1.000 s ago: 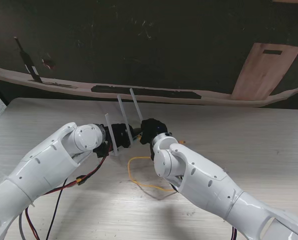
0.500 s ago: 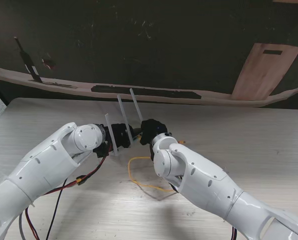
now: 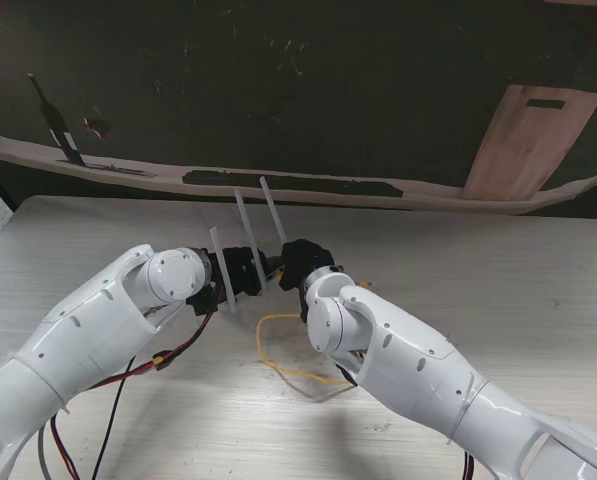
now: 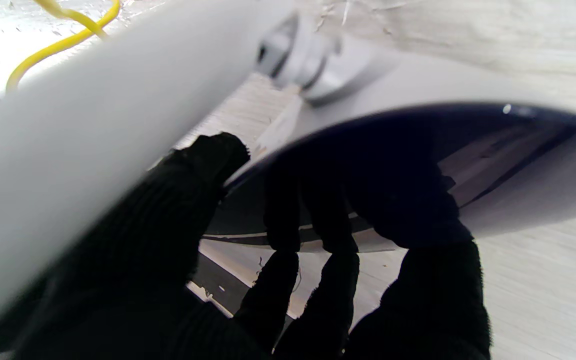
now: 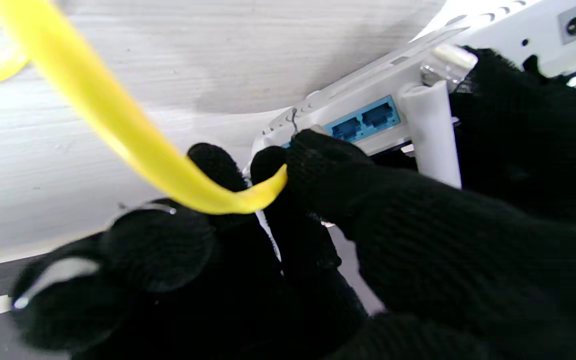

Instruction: Untangle the Ethernet cable and plug it into the router

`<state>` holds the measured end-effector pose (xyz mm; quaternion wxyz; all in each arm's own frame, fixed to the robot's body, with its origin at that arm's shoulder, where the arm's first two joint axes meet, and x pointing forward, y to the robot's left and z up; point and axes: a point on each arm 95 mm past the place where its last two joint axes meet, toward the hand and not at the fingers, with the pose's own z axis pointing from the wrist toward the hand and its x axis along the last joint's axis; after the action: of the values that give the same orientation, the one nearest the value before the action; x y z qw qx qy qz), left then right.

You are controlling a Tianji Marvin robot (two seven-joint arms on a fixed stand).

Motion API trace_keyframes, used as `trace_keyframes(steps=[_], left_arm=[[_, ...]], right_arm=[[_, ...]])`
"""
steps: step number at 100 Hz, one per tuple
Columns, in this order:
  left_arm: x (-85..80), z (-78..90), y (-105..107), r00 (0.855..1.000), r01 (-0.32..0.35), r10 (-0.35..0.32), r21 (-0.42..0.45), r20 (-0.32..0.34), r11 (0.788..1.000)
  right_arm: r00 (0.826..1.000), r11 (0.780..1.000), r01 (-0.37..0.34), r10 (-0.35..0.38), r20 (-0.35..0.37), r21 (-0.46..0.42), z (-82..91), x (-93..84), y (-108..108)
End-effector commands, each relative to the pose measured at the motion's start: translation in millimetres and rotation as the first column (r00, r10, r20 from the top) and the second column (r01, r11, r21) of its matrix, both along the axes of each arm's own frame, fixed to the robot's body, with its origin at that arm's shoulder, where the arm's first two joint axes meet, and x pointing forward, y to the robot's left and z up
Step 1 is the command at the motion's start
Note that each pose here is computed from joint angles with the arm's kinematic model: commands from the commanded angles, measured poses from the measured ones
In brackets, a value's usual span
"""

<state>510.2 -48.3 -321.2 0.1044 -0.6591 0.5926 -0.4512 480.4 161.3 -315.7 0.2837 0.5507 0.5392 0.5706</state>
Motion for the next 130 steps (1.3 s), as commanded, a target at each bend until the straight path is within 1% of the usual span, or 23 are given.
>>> trace_keyframes(steps=[1,40,85,111,130], left_arm=[[-26.2,-53.8,10,0.987,-0.007,0.014,0.043,-0.160,0.999],[-26.3,-54.6,10,0.986,-0.001,0.008,0.041,-0.166,0.999],[-27.1,-56.3,8,0.984,0.014,-0.008,0.033,-0.177,0.999],[-27.6,-59.6,5,0.978,0.039,-0.034,0.018,-0.204,0.999],[-28.2,-60.3,4,0.976,0.042,-0.039,0.009,-0.215,0.999]], right_arm=[[1.000,1.000,-0.015,0.015,-0.022,0.012,-2.3,-3.7,6],[1.000,0.999,0.016,-0.016,0.000,0.036,-4.2,-1.7,10],[0.999,0.996,0.050,-0.050,0.002,0.075,-7.4,-0.8,13],[0.999,0.993,0.052,-0.052,0.004,0.106,-9.4,0.8,17],[0.999,0.992,0.052,-0.053,0.001,0.117,-12.8,1.6,20]])
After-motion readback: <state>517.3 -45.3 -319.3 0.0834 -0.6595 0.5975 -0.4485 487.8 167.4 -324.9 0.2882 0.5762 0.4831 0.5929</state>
